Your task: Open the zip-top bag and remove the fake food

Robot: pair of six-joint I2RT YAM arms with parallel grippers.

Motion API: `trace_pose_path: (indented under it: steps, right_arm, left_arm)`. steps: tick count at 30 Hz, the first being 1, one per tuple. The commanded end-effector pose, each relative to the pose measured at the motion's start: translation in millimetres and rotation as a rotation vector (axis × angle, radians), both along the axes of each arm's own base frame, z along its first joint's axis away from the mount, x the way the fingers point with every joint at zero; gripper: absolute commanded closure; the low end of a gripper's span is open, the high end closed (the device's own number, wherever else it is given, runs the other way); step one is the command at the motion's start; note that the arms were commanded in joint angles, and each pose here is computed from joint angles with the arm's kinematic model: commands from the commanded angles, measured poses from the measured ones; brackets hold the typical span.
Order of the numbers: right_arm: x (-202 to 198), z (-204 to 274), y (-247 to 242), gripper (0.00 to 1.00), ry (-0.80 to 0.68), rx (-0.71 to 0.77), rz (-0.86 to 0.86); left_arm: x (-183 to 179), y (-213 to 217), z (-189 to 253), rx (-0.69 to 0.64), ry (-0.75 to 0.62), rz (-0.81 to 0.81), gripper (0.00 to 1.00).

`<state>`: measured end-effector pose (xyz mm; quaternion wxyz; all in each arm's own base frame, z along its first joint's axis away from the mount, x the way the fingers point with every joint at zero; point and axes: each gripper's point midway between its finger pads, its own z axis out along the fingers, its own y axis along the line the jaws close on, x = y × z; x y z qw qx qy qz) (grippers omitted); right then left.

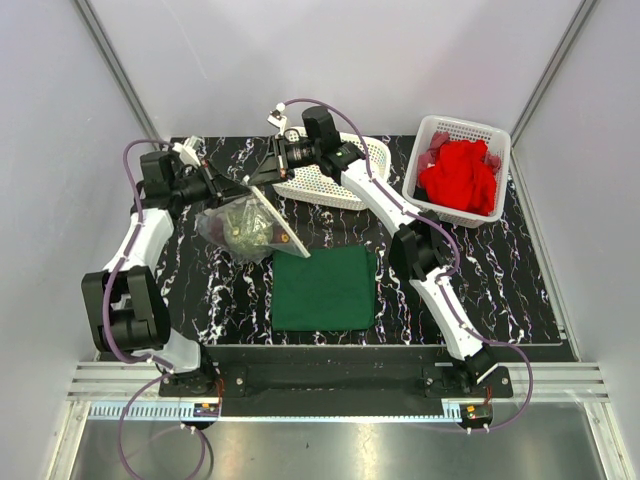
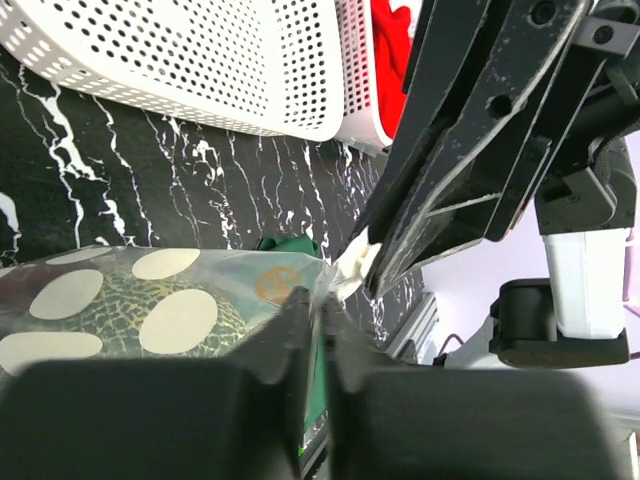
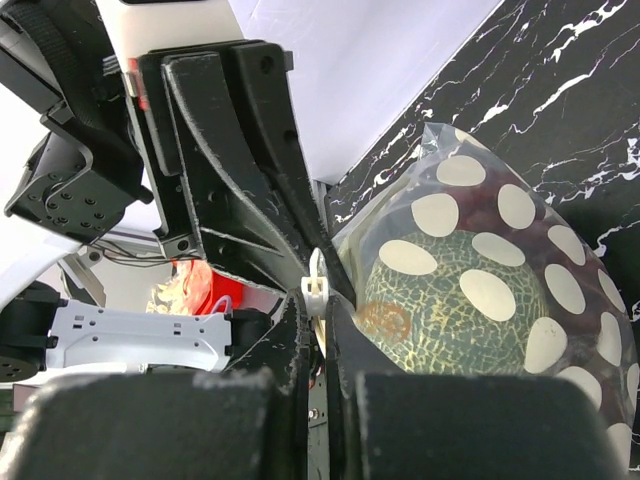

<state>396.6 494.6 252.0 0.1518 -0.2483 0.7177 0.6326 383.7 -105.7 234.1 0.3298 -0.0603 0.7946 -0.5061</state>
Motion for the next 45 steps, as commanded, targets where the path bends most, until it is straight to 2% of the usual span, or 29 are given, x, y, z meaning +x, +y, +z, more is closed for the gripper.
trace_pose_path:
  steps: [1,6,13,17,18,20,21,22,23,28,33,34,36,37,39,40,41,42,43,44,45]
  right_arm:
    - [-14.5,42.3,-0.4,1.0,-0.066,0.078,0.05]
    - [-16.6,37.1,-4.1,1.0,-0.065,0.052,0.034]
    - [-15.3,19.4,-8.6,1.0,-0.053,-0.011,0.01]
    - [-22.3,8.2,-17.8,1.0,-0.053,-0.081,0.001]
    - [-23.4,3.3,-21.4,1.0,-0.049,-0.109,-0.012]
    - [-30.2,-18.4,-28.6,1.0,-0.001,-0.171,-0.027]
    - [-36.9,-8.9,-33.3,1.0,-0.019,-0.178,-0.04]
    - [-45.0,-29.1,-39.7,1.0,0.027,-0.224,-0.042]
    - [-53.8,-19.1,-44.7,1.0,0.011,-0.224,-0.045]
    - [-92.3,-50.9,-59.4,1.0,0.065,-0.319,-0.029]
    - [-103.1,-61.0,-72.5,1.0,0.07,-0.365,-0.033]
    - [-100.9,-54.8,-71.0,0.85,0.057,-0.359,-0.032]
    - [-95.2,-54.9,-69.2,0.68,0.048,-0.374,-0.041]
    - [-87.0,-38.1,-64.4,0.56,0.011,-0.341,-0.049]
    - [-73.4,-39.7,-58.1,0.46,0.002,-0.35,-0.066]
    - [-61.2,-15.1,-50.9,0.41,-0.052,-0.311,-0.085]
    - [-52.9,-35.2,-49.9,0.34,-0.012,-0.36,-0.095]
    - [-41.2,-10.5,-44.6,0.32,-0.066,-0.324,-0.113]
    - [-36.1,-9.7,-43.5,0.3,-0.069,-0.333,-0.121]
    - [-31.5,-34.7,-44.5,0.29,-0.035,-0.399,-0.124]
    - [-23.2,-15.2,-42.2,0.28,-0.084,-0.367,-0.145]
  left_arm:
    - [14.6,4.1,26.5,0.012,-0.099,0.01,1.0]
    - [29.7,27.6,52.9,0.024,-0.174,0.167,1.0]
    - [40.7,66.6,51.3,-0.071,-0.111,0.341,1.0]
    - [47.4,91.4,58.5,-0.073,-0.121,0.376,1.0]
    - [50.0,96.5,50.3,-0.069,-0.085,0.385,1.0]
    - [55.5,107.5,54.9,-0.047,-0.102,0.395,1.0]
    - [58.3,111.3,50.5,-0.045,-0.09,0.399,1.0]
    - [60.7,113.7,50.3,-0.037,-0.096,0.398,1.0]
    - [63.3,114.8,54.4,-0.03,-0.107,0.396,1.0]
    - [74.8,124.0,47.8,-0.019,-0.089,0.408,1.0]
    - [81.0,125.8,49.2,-0.035,-0.091,0.397,1.0]
    - [80.9,124.6,48.0,-0.038,-0.087,0.393,1.0]
    - [77.5,118.8,46.6,-0.044,-0.088,0.363,1.0]
    - [74.7,116.6,42.6,-0.044,-0.082,0.355,1.0]
    - [67.9,110.3,39.4,-0.042,-0.082,0.328,1.0]
    - [63.5,106.0,31.4,-0.045,-0.065,0.316,1.0]
    - [60.2,103.2,30.2,-0.045,-0.068,0.303,1.0]
    - [56.3,99.2,31.5,-0.041,-0.082,0.287,1.0]
    - [51.4,95.6,25.8,-0.046,-0.075,0.273,1.0]
    - [49.8,93.7,27.6,-0.044,-0.094,0.263,1.0]
    - [46.4,91.8,30.0,-0.044,-0.107,0.255,1.0]
